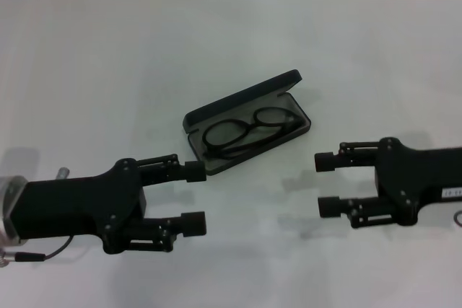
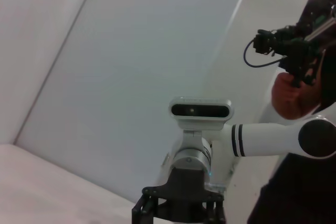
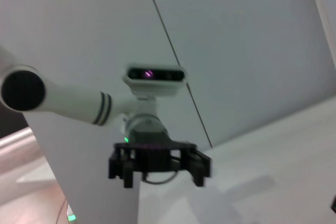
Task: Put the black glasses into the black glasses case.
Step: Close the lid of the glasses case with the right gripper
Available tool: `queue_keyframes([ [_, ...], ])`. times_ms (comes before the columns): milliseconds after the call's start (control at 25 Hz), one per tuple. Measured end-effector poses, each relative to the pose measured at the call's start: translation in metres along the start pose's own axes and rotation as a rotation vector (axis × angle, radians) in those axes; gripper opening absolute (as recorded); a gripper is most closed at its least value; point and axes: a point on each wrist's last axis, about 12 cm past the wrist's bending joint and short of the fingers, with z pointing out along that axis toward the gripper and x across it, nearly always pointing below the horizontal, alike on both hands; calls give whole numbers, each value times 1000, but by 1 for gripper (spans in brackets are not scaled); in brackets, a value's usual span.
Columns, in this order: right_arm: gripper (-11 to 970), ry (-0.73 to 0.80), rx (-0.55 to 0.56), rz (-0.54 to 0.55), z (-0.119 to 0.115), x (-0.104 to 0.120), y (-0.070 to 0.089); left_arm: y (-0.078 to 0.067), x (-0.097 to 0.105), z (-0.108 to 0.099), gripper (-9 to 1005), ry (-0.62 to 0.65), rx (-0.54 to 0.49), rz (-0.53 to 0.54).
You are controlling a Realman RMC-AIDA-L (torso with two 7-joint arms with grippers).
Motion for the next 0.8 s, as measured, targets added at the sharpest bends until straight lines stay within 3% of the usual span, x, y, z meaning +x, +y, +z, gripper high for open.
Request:
queue_keyframes([
  [120,621,-42,4,6,0,11,5,0,1,0,760,-4,-3,2],
  [320,750,-55,23,15,-2,18,7,-1,2,1,846,-15,-6,9],
  [400,750,-73,34,6,-2,14,6,-1,2,1,880,-15,-8,10],
  [560,751,-111,70,-32,-5,-15,-8,-1,3,1,894,-16,-15,29],
  [600,735,-87,100,-31,-4,-34,-17,-1,4,1,893,-18,-22,35],
  [800,652,6,174,-50,5,-93,-36,0,8,-1,892,-13,-55,38],
])
